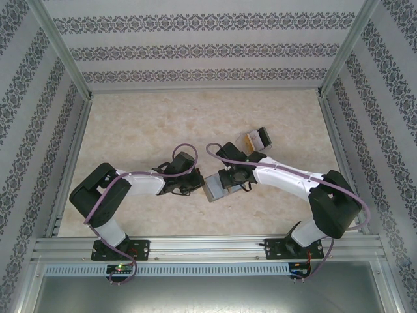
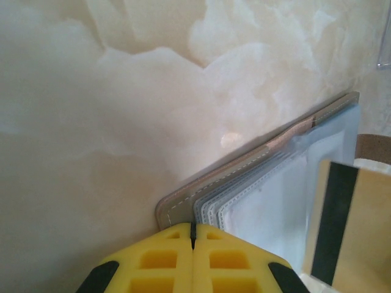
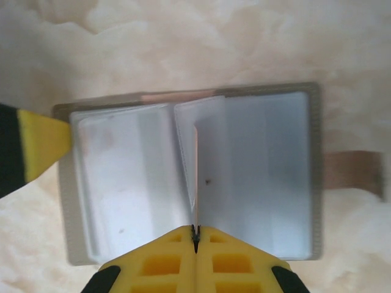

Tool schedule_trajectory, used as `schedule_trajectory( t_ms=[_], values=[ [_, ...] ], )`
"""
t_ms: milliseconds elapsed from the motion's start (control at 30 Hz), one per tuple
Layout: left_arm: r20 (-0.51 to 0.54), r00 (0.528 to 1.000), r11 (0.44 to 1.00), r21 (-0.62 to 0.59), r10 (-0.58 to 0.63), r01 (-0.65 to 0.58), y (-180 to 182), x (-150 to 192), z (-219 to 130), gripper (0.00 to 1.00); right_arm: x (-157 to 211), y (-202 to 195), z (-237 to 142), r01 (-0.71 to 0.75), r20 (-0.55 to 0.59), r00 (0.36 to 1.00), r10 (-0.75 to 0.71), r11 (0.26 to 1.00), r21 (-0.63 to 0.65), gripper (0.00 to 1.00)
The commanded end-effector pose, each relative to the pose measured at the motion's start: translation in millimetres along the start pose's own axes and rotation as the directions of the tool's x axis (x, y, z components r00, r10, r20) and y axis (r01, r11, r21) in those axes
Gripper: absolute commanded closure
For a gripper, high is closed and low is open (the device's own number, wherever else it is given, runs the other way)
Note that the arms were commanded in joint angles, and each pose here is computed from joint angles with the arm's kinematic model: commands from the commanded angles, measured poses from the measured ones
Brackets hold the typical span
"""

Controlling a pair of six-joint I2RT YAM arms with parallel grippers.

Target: Put the credit cards into the card holder

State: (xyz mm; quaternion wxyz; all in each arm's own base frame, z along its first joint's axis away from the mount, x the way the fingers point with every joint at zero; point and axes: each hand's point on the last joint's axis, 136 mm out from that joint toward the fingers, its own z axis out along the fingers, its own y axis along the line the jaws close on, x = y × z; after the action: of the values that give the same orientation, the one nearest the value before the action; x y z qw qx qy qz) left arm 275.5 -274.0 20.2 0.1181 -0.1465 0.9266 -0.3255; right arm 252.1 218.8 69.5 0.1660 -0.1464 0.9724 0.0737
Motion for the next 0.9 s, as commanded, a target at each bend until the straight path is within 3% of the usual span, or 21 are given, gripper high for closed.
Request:
schedule_trajectory(
  t_ms=[0, 233, 433, 567, 667, 767, 867],
  values=[
    [-0.032, 0.999, 0.987, -0.158, -0.015, 0.01, 44.2, 9.6, 9.4, 1.0, -13.5, -22.4, -18.6, 0.044, 0.058, 0.997, -0.052, 0.991, 0.128, 1.0],
    [-0.032, 0.999, 0.988, -0.157, -0.015, 0.01, 43.3, 8.9, 9.8, 1.0, -15.7, -43.4, -19.1, 0.091, 0.035, 0.994, -0.105, 0.958, 0.272, 1.0],
    [-0.035, 0.999, 0.988, -0.155, -0.015, 0.009, 42.7, 9.0, 10.2, 1.0, -28.9, -56.2, -42.4, 0.02, 0.121, 0.991, -0.061, 0.949, 0.314, 1.0],
    [-0.035, 0.999, 0.988, -0.154, -0.01, 0.005, 42.4, 9.0, 10.0, 1.0, -39.6, -44.2, -61.3, -0.022, 0.201, 0.979, -0.015, 0.983, 0.18, 1.0],
    [-0.037, 0.999, 0.988, -0.152, -0.001, -0.005, 40.1, 7.8, 9.8, 1.0, -39.6, -13.6, -68.3, -0.029, 0.222, 0.974, 0.044, 0.997, -0.072, 1.0],
    [-0.048, 0.999, 0.99, -0.141, 0.022, -0.028, 34.7, 7.0, 11.5, 1.0, -37.6, 20.4, -68.0, -0.059, 0.181, 0.974, 0.135, 0.926, -0.372, 0.99],
    [-0.055, 0.997, 0.99, -0.13, 0.048, -0.054, 28.1, 4.0, 13.6, 1.0, -28.4, 39.3, -49.0, -0.099, 0.081, 0.984, 0.156, 0.873, -0.478, 0.99]
  ],
)
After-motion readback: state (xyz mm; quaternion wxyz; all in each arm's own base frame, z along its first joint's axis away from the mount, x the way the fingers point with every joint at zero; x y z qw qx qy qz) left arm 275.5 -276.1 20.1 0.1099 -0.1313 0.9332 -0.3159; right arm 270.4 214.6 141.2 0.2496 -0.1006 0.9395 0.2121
